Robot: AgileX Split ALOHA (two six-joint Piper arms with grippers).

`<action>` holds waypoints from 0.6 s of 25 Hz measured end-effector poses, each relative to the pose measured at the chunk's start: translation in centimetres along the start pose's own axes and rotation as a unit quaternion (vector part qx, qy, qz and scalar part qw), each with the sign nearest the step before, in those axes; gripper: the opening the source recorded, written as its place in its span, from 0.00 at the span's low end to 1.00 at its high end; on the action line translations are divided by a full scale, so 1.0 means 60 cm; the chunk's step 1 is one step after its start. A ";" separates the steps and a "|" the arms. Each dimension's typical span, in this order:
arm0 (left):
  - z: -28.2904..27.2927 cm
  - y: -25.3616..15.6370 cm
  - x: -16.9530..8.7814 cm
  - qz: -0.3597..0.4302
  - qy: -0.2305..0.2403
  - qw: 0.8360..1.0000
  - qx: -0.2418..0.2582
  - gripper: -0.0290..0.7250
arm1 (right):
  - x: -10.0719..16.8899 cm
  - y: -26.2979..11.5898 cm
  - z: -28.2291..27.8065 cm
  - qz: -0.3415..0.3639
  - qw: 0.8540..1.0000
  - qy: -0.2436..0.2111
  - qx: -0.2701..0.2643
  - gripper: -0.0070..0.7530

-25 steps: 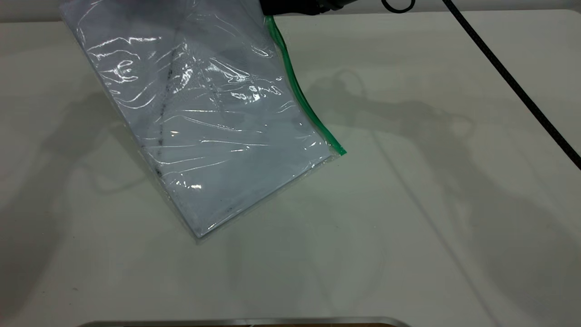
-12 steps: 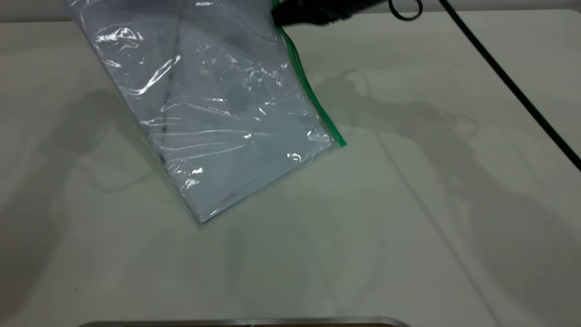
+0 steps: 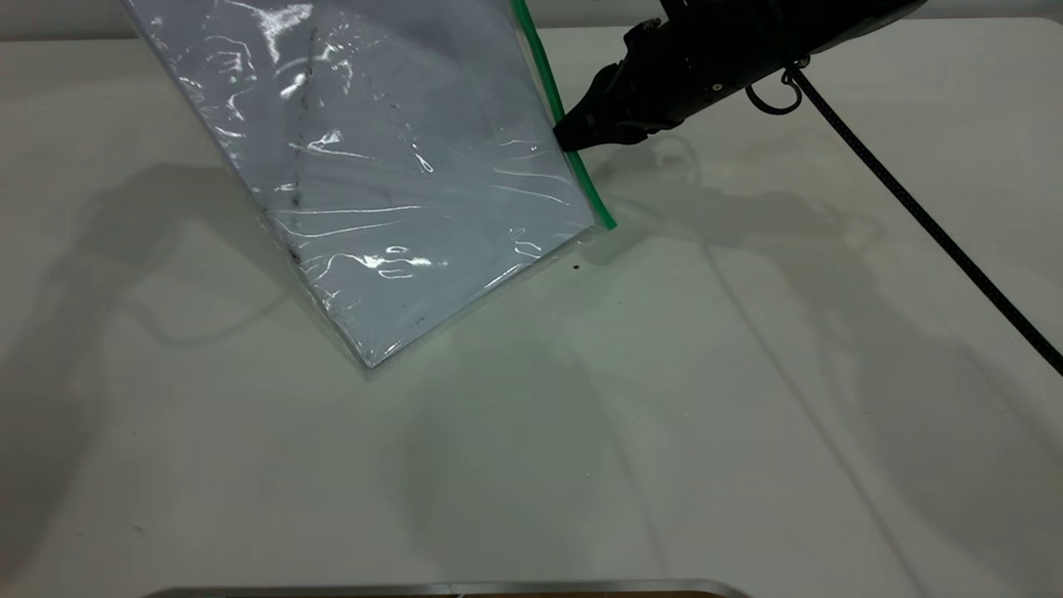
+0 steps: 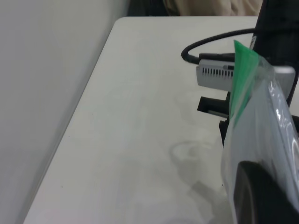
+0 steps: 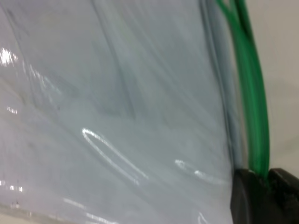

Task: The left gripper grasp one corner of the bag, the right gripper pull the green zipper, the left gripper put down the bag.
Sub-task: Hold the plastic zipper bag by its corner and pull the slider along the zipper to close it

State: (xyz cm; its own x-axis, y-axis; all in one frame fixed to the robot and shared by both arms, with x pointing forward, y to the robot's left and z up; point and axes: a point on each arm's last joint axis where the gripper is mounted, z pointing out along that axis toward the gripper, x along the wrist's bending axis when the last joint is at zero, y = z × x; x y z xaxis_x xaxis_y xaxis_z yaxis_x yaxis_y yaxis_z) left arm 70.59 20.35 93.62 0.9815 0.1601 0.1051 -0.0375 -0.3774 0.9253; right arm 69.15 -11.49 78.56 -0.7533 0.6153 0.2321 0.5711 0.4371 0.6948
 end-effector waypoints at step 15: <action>-0.039 0.003 0.014 -0.018 0.026 0.999 -0.038 0.11 | -0.007 -0.025 0.001 -0.024 0.997 -0.020 0.071 0.11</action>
State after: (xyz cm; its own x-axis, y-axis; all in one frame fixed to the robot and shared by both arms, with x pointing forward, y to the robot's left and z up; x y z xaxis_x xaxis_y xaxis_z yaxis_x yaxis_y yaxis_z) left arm 71.00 22.54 94.72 0.9713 0.2204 0.0889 -0.0191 -0.3005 0.9536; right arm 68.64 -12.39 77.36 -0.7688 0.6163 0.1707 0.5769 0.5530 0.6011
